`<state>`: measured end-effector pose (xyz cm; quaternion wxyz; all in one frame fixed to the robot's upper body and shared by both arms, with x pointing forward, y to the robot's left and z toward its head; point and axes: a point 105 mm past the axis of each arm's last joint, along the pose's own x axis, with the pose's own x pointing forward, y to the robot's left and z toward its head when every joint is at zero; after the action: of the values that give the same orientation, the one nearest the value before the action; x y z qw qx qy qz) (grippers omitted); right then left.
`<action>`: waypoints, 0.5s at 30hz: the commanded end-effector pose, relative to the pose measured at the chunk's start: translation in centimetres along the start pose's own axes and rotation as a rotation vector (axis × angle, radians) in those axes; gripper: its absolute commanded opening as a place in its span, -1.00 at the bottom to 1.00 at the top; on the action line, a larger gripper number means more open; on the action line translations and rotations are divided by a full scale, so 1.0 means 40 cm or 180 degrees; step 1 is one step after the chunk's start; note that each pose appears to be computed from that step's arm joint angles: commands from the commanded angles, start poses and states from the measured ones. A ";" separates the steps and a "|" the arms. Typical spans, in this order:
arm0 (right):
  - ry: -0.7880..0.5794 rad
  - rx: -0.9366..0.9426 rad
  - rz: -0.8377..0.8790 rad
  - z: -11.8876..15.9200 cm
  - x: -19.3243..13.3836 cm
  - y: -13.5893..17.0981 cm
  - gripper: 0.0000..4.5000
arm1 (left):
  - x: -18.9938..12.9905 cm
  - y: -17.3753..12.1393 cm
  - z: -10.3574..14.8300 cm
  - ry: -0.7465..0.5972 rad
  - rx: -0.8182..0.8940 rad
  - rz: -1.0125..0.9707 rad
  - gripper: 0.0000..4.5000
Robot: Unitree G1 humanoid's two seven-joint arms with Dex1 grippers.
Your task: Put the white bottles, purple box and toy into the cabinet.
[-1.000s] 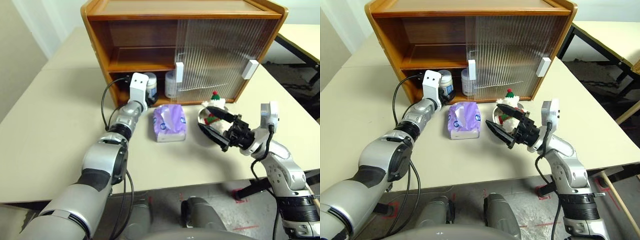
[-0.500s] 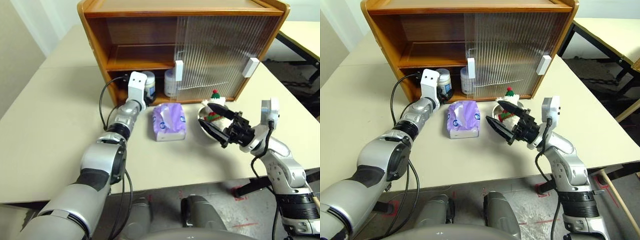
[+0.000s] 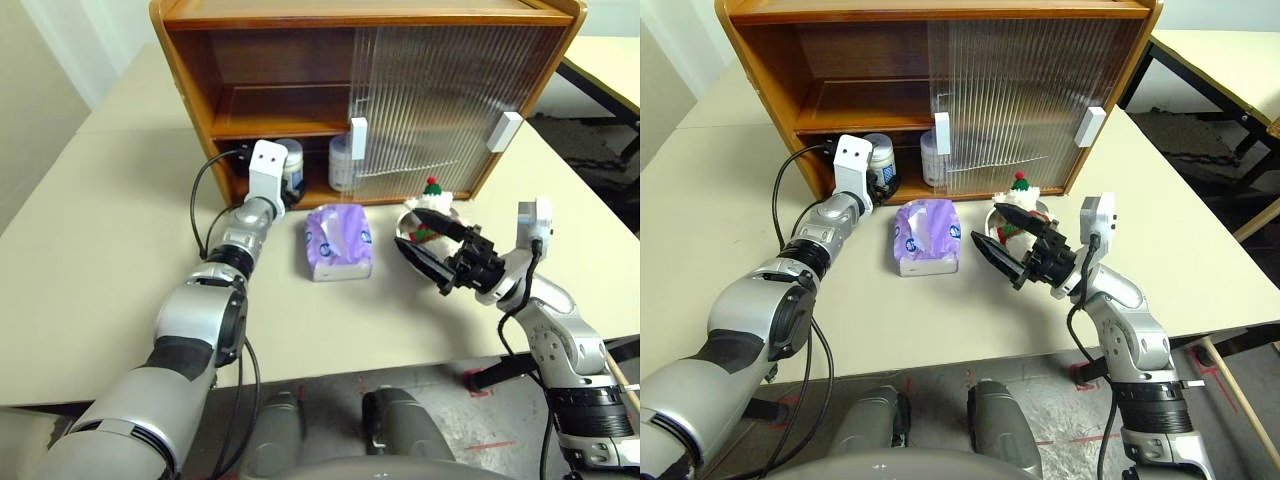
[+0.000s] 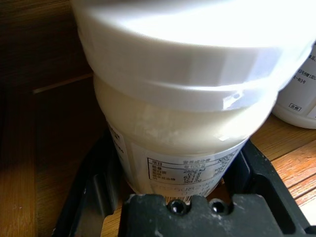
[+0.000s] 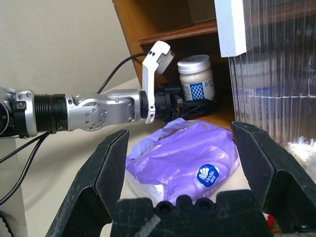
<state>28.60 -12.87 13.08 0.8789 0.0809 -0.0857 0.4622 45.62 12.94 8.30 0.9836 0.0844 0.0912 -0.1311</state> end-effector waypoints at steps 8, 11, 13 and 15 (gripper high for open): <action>-0.0020 0.0034 0.0072 0.003 0.005 0.013 1.00 | 0.000 -0.014 -0.026 0.0136 -0.0125 -0.0049 0.99; -0.0035 0.0051 0.0096 0.001 0.015 0.013 1.00 | -0.002 -0.010 -0.026 0.0119 -0.0139 -0.0049 0.99; -0.0046 0.0055 0.0105 0.001 0.020 0.012 1.00 | -0.004 -0.007 -0.026 0.0099 -0.0172 -0.0044 0.99; -0.0064 0.0061 0.0121 0.001 0.025 0.010 1.00 | -0.006 -0.004 -0.027 0.0064 -0.0218 -0.0055 0.99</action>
<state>28.75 -11.93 13.43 0.8707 0.0882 -0.0922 0.4750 45.63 12.88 8.43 0.9847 0.0643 0.0908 -0.1343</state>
